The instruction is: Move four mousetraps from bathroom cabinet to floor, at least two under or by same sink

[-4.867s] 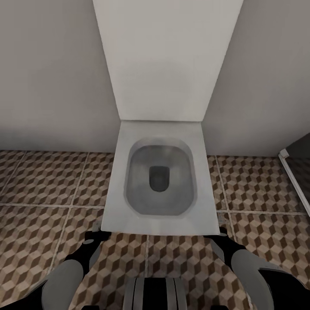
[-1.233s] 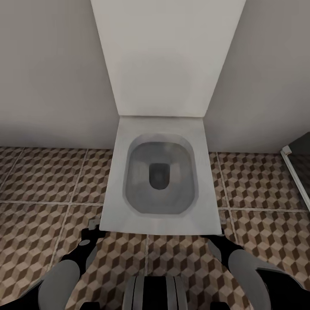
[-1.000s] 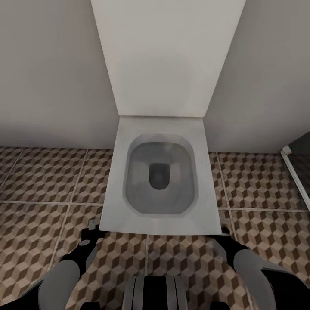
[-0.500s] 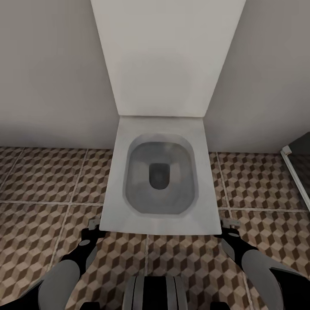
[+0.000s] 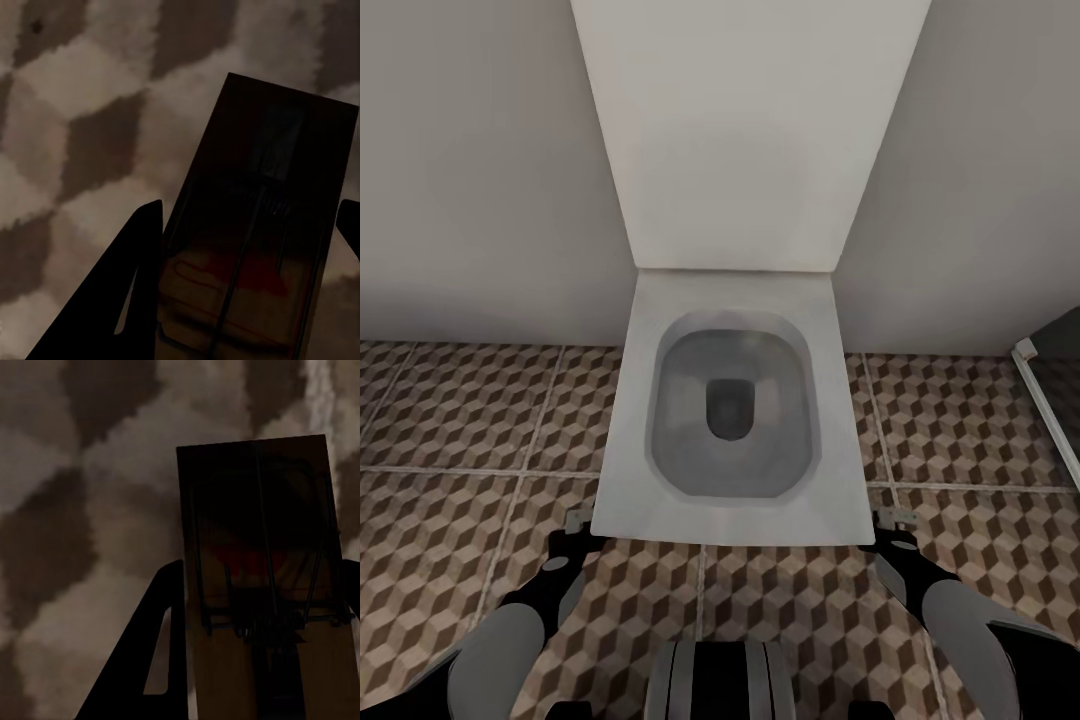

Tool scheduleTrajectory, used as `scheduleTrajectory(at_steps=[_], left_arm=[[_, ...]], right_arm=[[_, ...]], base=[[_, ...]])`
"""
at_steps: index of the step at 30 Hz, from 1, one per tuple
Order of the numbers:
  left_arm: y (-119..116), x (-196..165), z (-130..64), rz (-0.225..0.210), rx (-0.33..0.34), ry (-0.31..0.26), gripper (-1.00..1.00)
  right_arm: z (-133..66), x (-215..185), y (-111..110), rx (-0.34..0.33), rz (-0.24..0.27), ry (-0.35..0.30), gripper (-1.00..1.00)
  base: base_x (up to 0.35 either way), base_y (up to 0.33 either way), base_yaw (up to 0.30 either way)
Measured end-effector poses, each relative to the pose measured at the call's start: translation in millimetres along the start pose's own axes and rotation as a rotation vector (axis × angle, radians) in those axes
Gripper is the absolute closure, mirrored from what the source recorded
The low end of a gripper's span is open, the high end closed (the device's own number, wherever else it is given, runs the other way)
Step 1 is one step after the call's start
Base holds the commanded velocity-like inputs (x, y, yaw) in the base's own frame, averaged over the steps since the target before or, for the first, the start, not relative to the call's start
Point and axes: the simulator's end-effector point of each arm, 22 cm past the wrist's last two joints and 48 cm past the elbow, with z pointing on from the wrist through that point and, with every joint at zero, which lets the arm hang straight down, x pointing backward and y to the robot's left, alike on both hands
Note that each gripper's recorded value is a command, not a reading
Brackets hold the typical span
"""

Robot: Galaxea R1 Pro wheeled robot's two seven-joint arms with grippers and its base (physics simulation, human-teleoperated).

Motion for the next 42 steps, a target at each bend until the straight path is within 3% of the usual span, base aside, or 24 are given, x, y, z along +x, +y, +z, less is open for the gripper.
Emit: scheduleTrajectory(at_steps=[42], left_arm=[[6.5,-17.7,0.8,-0.003,-0.017,-0.056,1.00]], right_arm=[[-0.1,0.2,1.1,-0.001,0.000,0.000,1.00]], base=[[0.034,0.001,0.000]])
